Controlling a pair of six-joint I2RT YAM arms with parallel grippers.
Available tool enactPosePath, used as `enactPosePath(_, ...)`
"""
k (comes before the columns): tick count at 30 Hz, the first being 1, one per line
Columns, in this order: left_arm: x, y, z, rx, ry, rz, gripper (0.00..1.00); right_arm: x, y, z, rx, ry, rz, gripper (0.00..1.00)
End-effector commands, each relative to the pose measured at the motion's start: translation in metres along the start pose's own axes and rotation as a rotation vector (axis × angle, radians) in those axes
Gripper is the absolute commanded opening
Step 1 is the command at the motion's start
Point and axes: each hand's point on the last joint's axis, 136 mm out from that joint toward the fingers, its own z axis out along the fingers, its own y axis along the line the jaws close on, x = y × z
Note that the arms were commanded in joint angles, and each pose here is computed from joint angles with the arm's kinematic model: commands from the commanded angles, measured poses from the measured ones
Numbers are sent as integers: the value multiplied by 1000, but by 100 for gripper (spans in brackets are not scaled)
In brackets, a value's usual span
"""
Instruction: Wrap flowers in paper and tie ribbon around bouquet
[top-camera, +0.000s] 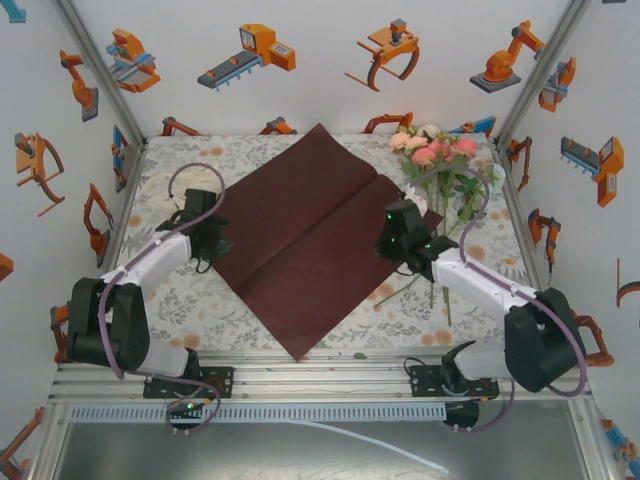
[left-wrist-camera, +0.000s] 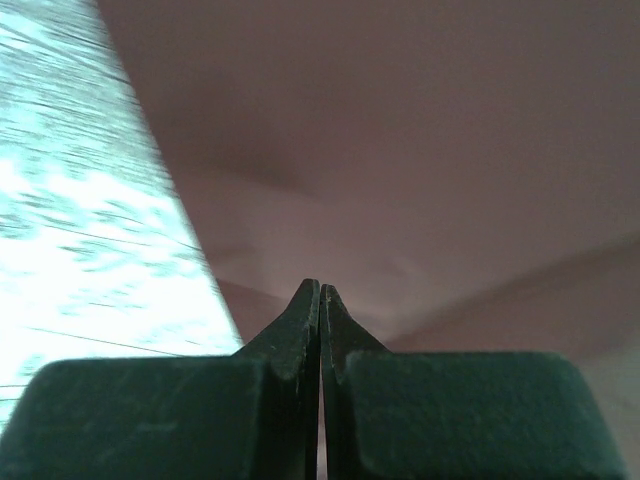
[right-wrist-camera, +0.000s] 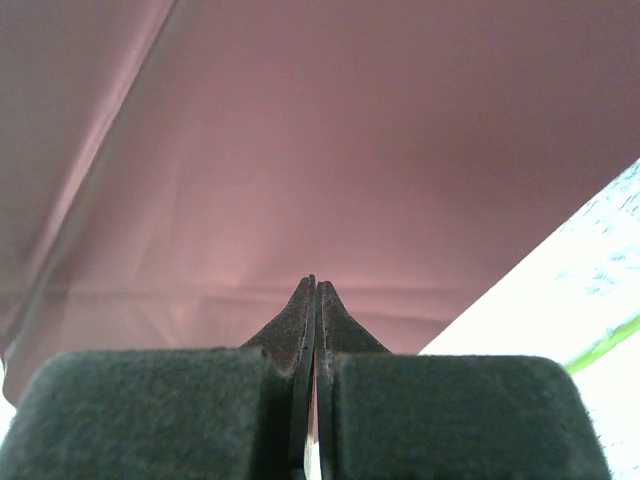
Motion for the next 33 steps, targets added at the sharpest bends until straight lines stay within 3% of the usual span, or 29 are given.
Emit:
enactPosePath(1, 33, -40, 1, 141, 82, -11, 7, -5, -17, 23, 50, 52, -28, 0)
enactPosePath(8, 88, -52, 29, 127, 221, 110, 5, -13, -41, 63, 91, 133, -25, 0)
enactPosePath(12, 109, -37, 36, 78, 257, 143, 5, -2, -51, 70, 106, 174, -17, 0)
enactPosePath(18, 92, -20, 29, -10, 165, 146, 6, -12, -56, 58, 108, 149, -36, 0)
enactPosePath(24, 65, -29, -1, 20, 80, 127, 12, -71, -77, 16, 164, 8, -45, 18)
enactPosePath(28, 51, -46, -32, 134, 34, 89, 17, -104, -120, -1, 244, -56, 12, 24)
enactPosePath(33, 58, -93, -77, 443, 46, 137, 24, -130, -154, 11, 292, -41, -4, 33)
